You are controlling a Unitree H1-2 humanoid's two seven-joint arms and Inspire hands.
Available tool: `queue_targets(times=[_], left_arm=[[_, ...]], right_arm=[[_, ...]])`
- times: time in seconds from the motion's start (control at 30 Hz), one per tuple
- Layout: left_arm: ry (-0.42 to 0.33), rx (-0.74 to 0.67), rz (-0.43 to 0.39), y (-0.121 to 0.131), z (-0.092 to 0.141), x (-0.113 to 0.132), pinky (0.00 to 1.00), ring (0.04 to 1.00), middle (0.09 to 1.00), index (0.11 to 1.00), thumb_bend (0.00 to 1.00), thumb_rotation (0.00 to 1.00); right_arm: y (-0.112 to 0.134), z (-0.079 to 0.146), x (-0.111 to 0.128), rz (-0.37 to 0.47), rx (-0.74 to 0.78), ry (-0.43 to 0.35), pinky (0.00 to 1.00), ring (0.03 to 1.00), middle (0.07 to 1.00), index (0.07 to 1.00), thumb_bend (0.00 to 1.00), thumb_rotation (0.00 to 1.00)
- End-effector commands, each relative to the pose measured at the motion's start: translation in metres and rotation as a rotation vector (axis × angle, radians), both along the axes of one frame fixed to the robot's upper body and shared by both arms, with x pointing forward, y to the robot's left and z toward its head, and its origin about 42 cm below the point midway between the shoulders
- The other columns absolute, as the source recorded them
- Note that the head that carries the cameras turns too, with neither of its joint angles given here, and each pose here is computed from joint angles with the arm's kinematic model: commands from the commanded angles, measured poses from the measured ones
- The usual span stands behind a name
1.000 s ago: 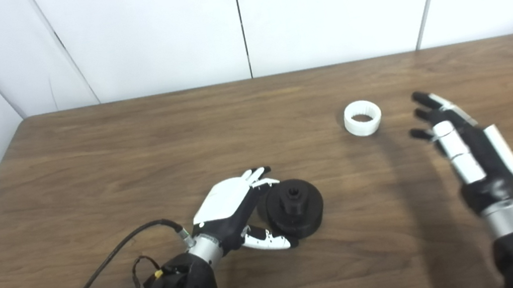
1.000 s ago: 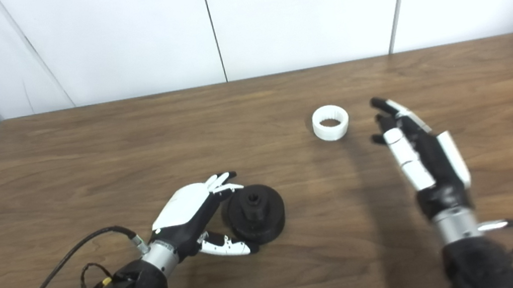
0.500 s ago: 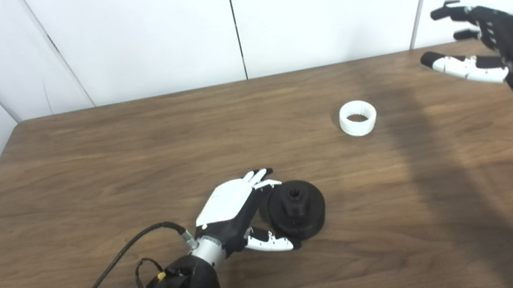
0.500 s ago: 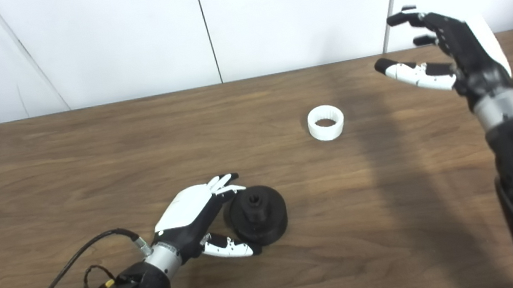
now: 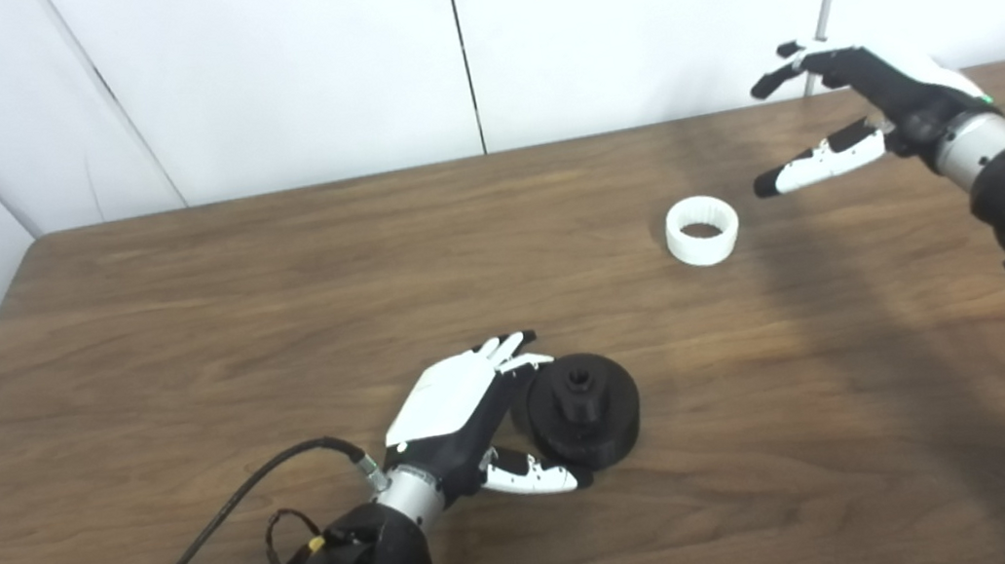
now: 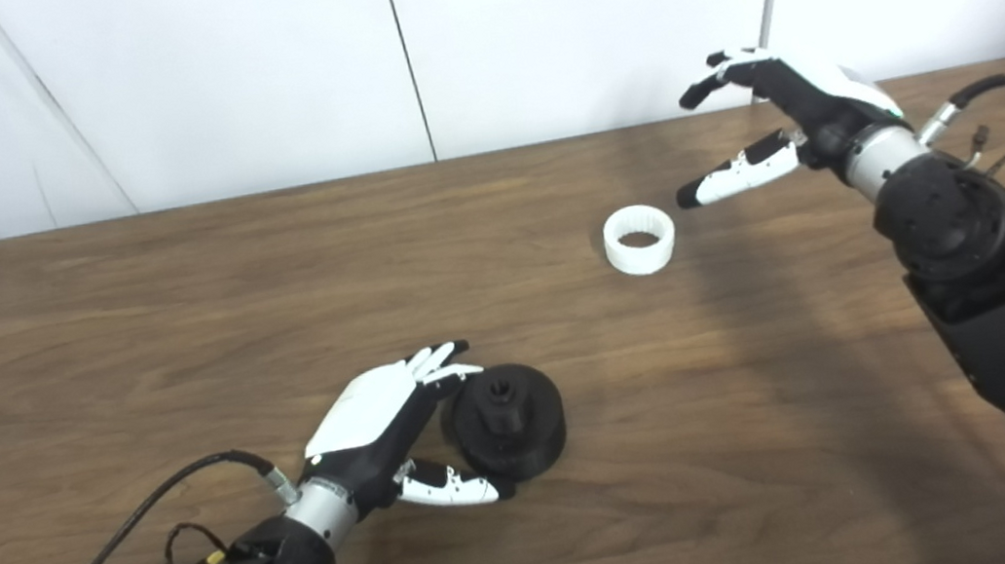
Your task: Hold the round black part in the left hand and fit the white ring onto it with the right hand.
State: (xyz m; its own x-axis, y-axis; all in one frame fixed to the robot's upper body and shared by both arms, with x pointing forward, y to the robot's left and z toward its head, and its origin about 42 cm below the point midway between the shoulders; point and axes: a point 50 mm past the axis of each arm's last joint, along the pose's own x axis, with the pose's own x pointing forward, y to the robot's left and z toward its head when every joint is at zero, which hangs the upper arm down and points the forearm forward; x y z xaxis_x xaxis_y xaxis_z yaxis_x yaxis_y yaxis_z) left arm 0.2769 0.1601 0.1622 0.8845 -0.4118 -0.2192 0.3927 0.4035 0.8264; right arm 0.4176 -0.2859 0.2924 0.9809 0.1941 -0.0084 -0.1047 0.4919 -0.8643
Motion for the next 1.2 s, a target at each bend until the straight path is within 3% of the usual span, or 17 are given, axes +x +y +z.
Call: queue_targets(times=[0.0,0.53,0.83,1.17], left_arm=[[0.027,0.015,-0.012,0.001,-0.006,0.000,0.99,1.000,0.993,0.802,0.77,0.34],[0.031,0.026,-0.008,0.002,-0.011,0.000,0.99,1.000,0.994,0.802,0.77,0.37],[0.032,0.018,-0.005,0.002,-0.011,0.000,0.99,1.000,0.994,0.794,0.77,0.35],[0.032,0.017,-0.001,0.001,-0.010,0.000,1.00,1.000,0.994,0.793,0.77,0.35]], right_arm=[[0.000,0.041,0.008,0.026,-0.049,-0.109,0.90,0.999,0.945,0.730,0.93,0.34],[0.015,0.061,0.019,0.055,-0.109,-0.107,0.93,1.000,0.942,0.740,0.90,0.37],[0.031,0.054,0.031,0.079,-0.111,-0.093,0.90,0.988,0.928,0.724,0.91,0.36],[0.042,0.033,0.039,0.096,-0.108,-0.039,0.92,0.983,0.923,0.722,0.90,0.36]])
